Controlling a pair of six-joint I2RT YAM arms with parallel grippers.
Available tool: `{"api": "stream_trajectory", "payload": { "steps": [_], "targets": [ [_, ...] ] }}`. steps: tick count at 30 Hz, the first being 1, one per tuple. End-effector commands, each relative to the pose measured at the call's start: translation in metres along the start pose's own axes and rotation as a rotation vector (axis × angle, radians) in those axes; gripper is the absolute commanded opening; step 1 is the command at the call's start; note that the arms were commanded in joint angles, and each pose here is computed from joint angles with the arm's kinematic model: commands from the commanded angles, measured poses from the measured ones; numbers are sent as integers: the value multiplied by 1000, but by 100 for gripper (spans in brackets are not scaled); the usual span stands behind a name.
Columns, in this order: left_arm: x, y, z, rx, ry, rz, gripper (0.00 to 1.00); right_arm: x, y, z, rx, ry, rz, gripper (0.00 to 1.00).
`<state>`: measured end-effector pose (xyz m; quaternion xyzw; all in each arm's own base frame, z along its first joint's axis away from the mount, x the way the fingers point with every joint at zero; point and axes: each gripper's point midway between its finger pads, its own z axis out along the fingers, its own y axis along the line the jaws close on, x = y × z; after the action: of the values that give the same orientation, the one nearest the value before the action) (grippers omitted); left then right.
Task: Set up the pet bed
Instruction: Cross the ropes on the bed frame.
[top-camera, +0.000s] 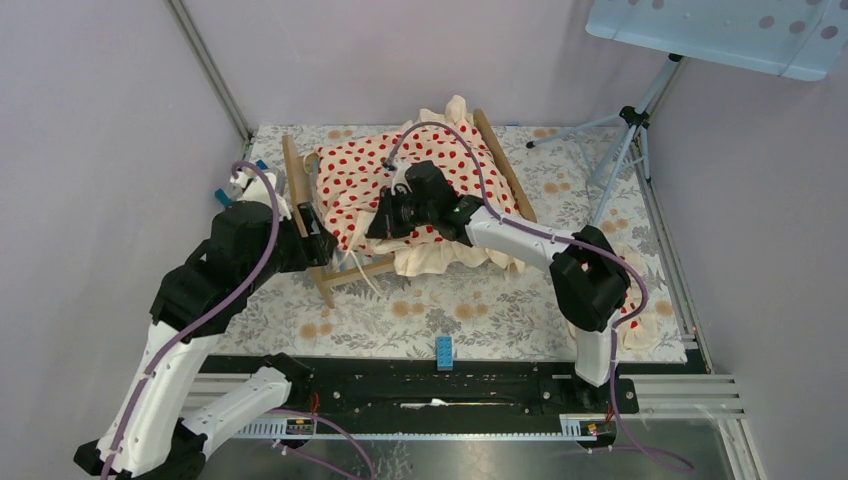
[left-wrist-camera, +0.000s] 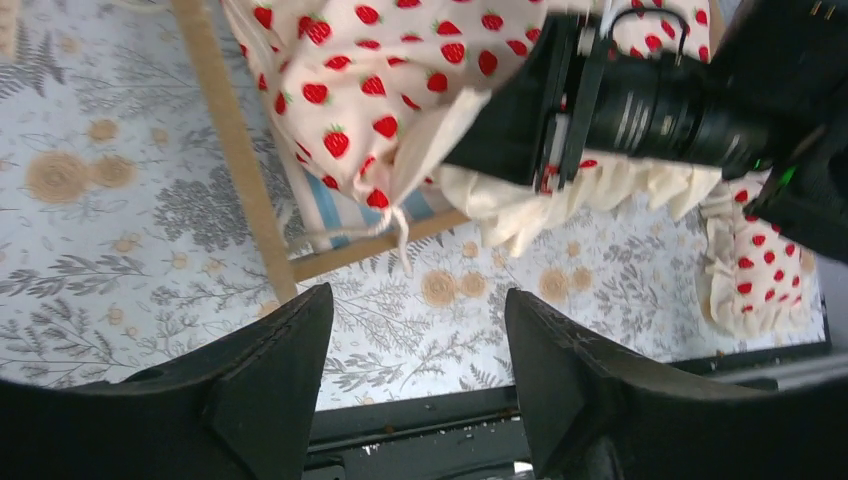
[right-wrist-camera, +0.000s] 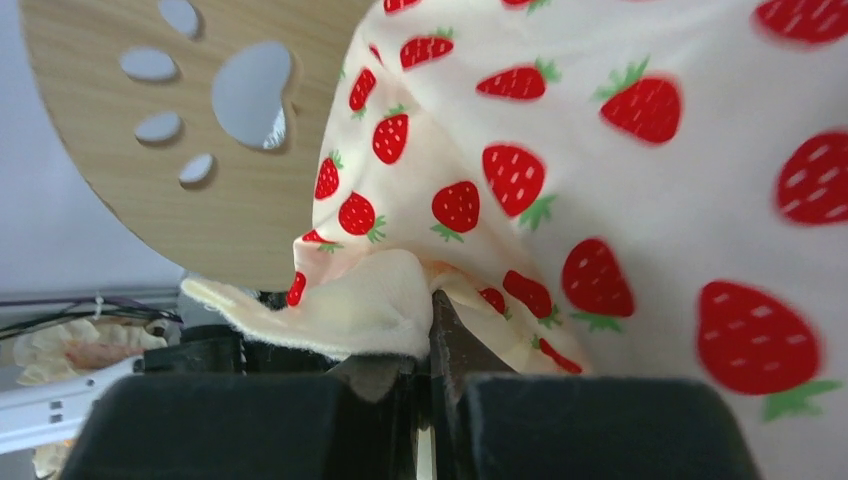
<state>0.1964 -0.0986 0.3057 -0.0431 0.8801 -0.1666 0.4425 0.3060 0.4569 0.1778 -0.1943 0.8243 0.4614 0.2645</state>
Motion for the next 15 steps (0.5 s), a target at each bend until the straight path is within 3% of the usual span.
{"api": "stream_trajectory", "payload": {
  "steps": [1,5,9,15],
  "targets": [
    [-24,12,-4,-76,-109,-2,68,3,15,-10,45,-54,-78,0],
    [-13,18,5,-97,-89,-9,69,24,23,-6,77,-47,-136,1],
    [-7,32,10,-160,-95,-7,79,33,30,-9,70,-51,-175,10],
    [-1,52,19,-273,-82,15,81,26,47,-29,27,-92,-222,28]
  ]
}}
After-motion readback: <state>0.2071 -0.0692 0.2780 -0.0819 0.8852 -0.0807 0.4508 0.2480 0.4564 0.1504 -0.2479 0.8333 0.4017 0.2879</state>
